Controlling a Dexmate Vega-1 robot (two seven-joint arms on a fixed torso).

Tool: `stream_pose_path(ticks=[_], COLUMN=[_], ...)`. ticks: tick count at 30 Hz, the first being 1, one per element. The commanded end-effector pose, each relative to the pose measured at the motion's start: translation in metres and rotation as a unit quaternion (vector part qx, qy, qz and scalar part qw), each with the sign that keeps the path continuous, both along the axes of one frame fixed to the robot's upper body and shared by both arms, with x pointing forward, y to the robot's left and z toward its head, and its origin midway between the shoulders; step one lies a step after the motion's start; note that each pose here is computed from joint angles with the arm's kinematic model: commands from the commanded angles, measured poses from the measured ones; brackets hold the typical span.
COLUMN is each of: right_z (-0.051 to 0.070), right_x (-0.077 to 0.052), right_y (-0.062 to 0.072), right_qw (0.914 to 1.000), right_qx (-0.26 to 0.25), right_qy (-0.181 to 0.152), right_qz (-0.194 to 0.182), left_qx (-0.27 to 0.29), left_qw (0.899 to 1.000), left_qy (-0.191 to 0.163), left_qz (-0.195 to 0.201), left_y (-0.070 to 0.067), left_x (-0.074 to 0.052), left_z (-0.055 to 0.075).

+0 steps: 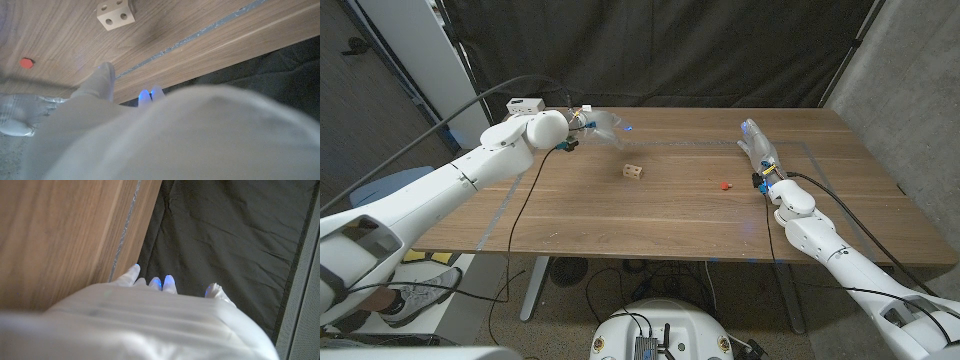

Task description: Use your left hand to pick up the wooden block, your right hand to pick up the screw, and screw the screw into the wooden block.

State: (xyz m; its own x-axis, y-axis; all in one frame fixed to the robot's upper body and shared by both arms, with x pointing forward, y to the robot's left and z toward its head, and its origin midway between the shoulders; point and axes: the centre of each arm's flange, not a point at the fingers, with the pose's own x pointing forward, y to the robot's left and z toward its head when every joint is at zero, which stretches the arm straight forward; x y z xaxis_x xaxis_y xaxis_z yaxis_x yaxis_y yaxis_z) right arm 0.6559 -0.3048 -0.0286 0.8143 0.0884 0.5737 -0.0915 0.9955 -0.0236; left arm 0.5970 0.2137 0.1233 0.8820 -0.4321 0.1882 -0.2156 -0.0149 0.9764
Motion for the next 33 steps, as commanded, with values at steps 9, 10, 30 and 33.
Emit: stream_pose_path(ticks=[9,10,30,33], right_z=[-0.002,-0.002,-0.010,-0.011], right_x=[-0.004,-0.004,-0.006,-0.007], right_y=[0.006,0.007,0.012,0.013], right_qw=[0.9999,0.9999,0.9998,0.9997], right_qx=[0.005,0.005,0.009,0.011], right_qy=[-0.002,-0.001,0.005,0.006], right_qz=[-0.013,-0.014,-0.019,-0.020], left_qx=[0.115,0.118,0.191,0.200], left_qw=[0.992,0.991,0.976,0.974], left_qy=[-0.037,-0.037,-0.060,-0.062], left_qz=[0.045,0.050,0.087,0.086], left_y=[-0.018,-0.019,-0.041,-0.044], left_x=[-0.015,-0.015,-0.015,-0.014], left_z=[-0.007,-0.007,-0.019,-0.020])
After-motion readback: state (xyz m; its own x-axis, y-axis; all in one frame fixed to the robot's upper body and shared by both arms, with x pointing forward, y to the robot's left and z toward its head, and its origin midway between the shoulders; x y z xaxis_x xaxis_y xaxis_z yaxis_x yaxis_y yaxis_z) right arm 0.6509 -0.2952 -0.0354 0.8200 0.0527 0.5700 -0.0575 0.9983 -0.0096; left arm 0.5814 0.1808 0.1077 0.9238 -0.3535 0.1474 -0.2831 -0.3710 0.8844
